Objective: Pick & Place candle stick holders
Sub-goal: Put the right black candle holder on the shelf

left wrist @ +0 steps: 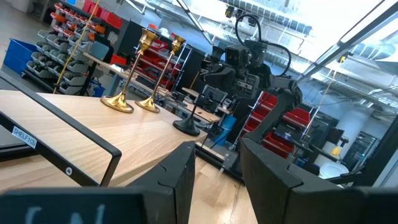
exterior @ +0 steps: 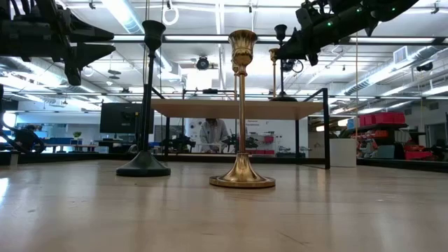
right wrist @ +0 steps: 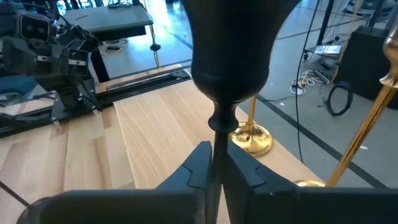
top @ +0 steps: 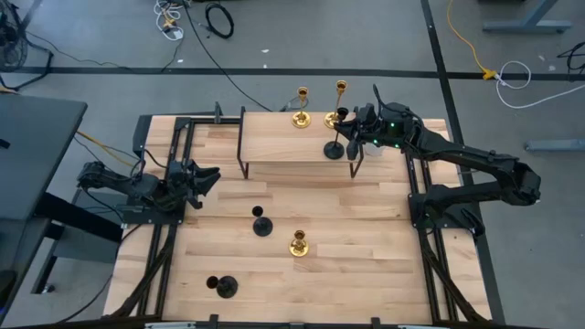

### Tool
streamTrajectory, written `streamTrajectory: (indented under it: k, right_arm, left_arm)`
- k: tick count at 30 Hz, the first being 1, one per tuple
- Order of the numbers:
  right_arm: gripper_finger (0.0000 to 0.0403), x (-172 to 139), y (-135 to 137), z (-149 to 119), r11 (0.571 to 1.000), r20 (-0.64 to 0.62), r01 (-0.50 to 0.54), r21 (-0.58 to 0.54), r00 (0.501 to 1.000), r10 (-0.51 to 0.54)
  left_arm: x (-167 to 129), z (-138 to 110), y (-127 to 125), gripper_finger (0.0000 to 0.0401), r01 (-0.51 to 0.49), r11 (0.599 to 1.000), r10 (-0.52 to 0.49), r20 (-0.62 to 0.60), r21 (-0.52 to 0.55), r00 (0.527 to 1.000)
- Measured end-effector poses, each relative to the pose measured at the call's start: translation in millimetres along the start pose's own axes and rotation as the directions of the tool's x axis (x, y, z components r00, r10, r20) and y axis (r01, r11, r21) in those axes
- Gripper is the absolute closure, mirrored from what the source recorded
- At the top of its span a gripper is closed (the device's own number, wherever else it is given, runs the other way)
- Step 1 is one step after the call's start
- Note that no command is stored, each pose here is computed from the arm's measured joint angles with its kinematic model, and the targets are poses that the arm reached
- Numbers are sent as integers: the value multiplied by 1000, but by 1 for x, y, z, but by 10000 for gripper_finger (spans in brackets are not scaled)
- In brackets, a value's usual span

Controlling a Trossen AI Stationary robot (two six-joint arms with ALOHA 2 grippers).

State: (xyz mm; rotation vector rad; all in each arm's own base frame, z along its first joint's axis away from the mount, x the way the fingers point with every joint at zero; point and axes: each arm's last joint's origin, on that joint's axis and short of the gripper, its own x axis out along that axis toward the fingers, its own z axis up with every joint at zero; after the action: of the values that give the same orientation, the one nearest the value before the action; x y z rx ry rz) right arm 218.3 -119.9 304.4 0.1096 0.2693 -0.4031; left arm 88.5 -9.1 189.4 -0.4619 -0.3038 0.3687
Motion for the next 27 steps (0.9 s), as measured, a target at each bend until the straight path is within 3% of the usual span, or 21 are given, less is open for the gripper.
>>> streamTrajectory:
  k: [5,27]
  right_arm:
    - [366,0,-2,-1,999,-13,46,-13,999,-46]
    - [374,-8,0,4,999,19,21,-35,1000,-20]
  left_arm:
    - [0,0,0,270,0,1000,0,0,0,1000]
    - [0,0,0,270,0,1000,0,-1,1,1000]
